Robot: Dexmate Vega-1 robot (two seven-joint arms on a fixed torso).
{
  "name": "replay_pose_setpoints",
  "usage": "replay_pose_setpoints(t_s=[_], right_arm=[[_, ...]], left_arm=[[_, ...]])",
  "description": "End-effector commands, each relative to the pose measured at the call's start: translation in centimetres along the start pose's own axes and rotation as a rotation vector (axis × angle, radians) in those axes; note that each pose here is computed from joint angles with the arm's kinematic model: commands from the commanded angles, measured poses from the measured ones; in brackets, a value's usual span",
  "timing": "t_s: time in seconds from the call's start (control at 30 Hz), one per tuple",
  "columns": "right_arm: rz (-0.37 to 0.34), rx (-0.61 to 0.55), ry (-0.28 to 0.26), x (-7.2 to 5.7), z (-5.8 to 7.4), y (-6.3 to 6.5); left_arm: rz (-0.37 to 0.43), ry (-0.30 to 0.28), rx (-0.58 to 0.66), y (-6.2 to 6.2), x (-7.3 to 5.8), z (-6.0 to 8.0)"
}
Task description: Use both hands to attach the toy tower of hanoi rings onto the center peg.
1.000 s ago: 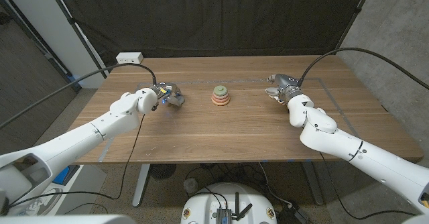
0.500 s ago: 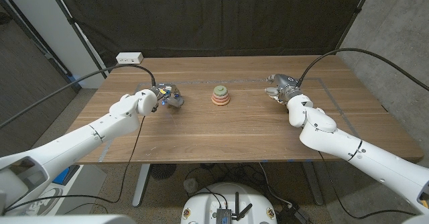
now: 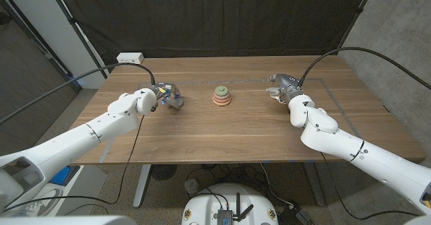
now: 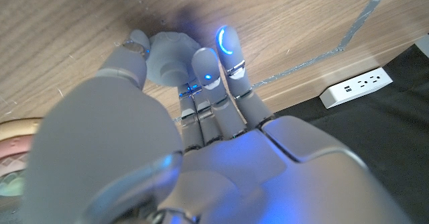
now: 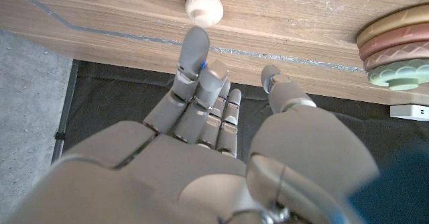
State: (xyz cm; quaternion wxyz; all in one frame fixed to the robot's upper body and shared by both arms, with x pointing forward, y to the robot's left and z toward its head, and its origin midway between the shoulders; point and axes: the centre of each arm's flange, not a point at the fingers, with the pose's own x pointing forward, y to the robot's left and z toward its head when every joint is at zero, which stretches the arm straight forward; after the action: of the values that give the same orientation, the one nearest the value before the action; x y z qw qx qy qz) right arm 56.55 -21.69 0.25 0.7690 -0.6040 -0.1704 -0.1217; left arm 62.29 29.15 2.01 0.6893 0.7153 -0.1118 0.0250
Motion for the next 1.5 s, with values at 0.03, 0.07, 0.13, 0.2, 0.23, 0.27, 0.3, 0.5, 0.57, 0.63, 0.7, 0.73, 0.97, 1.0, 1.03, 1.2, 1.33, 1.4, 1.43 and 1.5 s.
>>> replay_pose_setpoints(t_s=[0.03,0.07,0.13,0.2,0.23,0.27,0.3,0.5,0.57,0.63,0.7,0.73,0.97,1.0,1.03,1.2,1.33,1.4,1.43,1.5], right_arm=[[0.010,0.003,0.009,-0.2,-0.1,-0.1],[0.010,0.004,0.010,-0.2,-0.1,0.0],[0.010,0.004,0.008,-0.2,-0.1,0.0],[0.011,0.002,0.007,-0.2,0.0,0.0],[0.010,0.001,0.007,-0.2,0.0,0.0],[0.010,0.001,0.006,-0.2,0.0,0.0],[0.010,0.002,0.007,-0.2,0.0,0.0],[0.011,0.000,0.009,-0.2,0.0,-0.1],[0.010,0.001,0.009,-0.2,0.0,-0.1],[0.011,0.002,0.007,-0.2,0.0,-0.1],[0.011,0.002,0.007,-0.2,0.0,-0.1],[0.011,0.003,0.007,-0.2,0.0,-0.1],[0.009,0.007,0.009,-0.2,-0.1,0.0],[0.009,0.007,0.007,-0.2,-0.1,0.0],[0.009,0.007,0.010,-0.2,-0.2,0.0],[0.010,0.005,0.013,-0.3,-0.2,0.0],[0.010,0.006,0.015,-0.4,-0.3,0.0],[0.011,0.006,0.016,-0.4,-0.3,0.0],[0.011,0.006,0.016,-0.4,-0.3,0.0],[0.013,0.007,0.018,-0.4,-0.3,0.0]], left_arm=[[0.026,-0.008,0.005,2.3,-0.6,0.1],[0.028,-0.009,0.005,2.5,-0.7,0.1],[0.029,-0.008,0.011,2.8,-0.8,0.2],[0.033,-0.007,0.017,3.2,-0.8,0.3],[0.034,-0.007,0.018,3.3,-0.9,0.3],[0.034,-0.007,0.022,3.5,-0.9,0.3],[0.037,-0.007,0.023,3.6,-1.0,0.4],[0.031,-0.004,0.023,4.4,-1.2,0.4],[0.031,-0.003,0.029,4.9,-1.4,0.6],[0.033,-0.003,0.030,5.0,-1.5,0.6],[0.031,-0.003,0.031,5.3,-1.6,0.7],[0.033,-0.004,0.031,5.5,-1.6,0.7],[0.023,-0.009,0.040,6.4,-1.9,1.1],[0.022,-0.012,0.039,6.6,-1.9,1.1],[0.019,-0.015,0.036,6.7,-2.0,1.2],[0.022,-0.023,0.031,7.5,-2.2,1.3],[0.034,-0.032,0.030,7.8,-2.2,1.3],[0.041,-0.038,0.031,7.9,-2.2,1.4],[0.041,-0.038,0.031,7.9,-2.2,1.4],[0.044,-0.043,0.031,7.9,-2.2,1.5]])
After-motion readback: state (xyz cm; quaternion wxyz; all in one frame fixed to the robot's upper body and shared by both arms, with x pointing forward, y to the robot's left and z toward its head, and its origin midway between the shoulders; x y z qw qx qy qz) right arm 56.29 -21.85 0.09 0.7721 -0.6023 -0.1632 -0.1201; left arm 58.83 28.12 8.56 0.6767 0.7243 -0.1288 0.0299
